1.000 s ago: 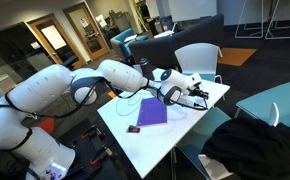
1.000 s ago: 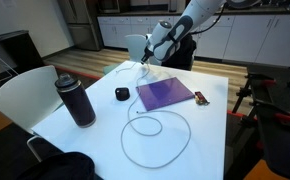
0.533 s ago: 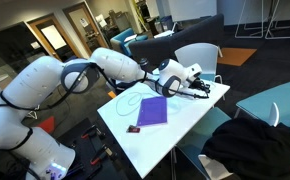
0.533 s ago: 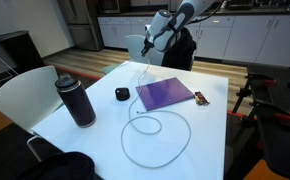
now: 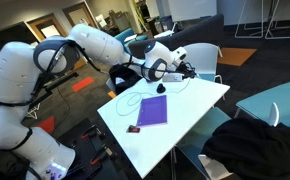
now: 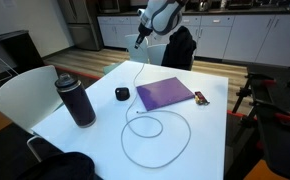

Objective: Place the cable's left and right ends in the center

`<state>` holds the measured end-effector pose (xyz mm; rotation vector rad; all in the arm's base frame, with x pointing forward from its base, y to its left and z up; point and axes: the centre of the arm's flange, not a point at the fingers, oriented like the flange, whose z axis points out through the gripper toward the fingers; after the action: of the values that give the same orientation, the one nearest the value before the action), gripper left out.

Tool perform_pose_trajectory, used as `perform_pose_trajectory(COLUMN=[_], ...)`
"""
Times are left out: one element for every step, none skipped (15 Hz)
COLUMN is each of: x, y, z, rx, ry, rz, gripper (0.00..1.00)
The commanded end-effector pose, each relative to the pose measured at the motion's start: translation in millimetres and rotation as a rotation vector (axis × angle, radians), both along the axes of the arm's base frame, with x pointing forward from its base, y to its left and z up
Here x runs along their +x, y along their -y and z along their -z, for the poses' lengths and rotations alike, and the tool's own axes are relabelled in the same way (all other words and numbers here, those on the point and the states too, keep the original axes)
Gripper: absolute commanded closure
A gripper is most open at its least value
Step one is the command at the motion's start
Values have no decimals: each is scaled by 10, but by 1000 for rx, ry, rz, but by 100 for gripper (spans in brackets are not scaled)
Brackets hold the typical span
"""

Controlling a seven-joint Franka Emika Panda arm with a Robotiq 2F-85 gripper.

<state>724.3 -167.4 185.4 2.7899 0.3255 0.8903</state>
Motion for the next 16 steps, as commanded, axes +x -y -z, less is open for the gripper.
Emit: perform_pose_trajectory(x=[-603,-677,-772,-879,-992,-1102,-544,-648,-729,-782,-809,-783,-797,-829,-898,-946], y=[-566,-738,-877,-975,-1027,-1018,-1005,-994,-971,-949,-935,-946,-1022,-1116,-1227,-1313], z=[-366,-420,-471,-513,-557,-607,-322,-366,-411,-445,-462,-425,-399,-401,-442,-470], rx=[61,69,68,66,45,15,64,50,40,33,29,59,90,103,135,157], ry=[-79,-95,-110,-119,-135,-140,-94,-108,-116,-120,-122,-134,-129,-131,-130,-139], rz=[-170,-210,-232,-243,-243,-232,-229,-230,-228,-225,-223,-251,-292,-313,-354,-380], gripper=[99,99,99,99,99,99,95,95,95,95,99,99,99,99,99,99])
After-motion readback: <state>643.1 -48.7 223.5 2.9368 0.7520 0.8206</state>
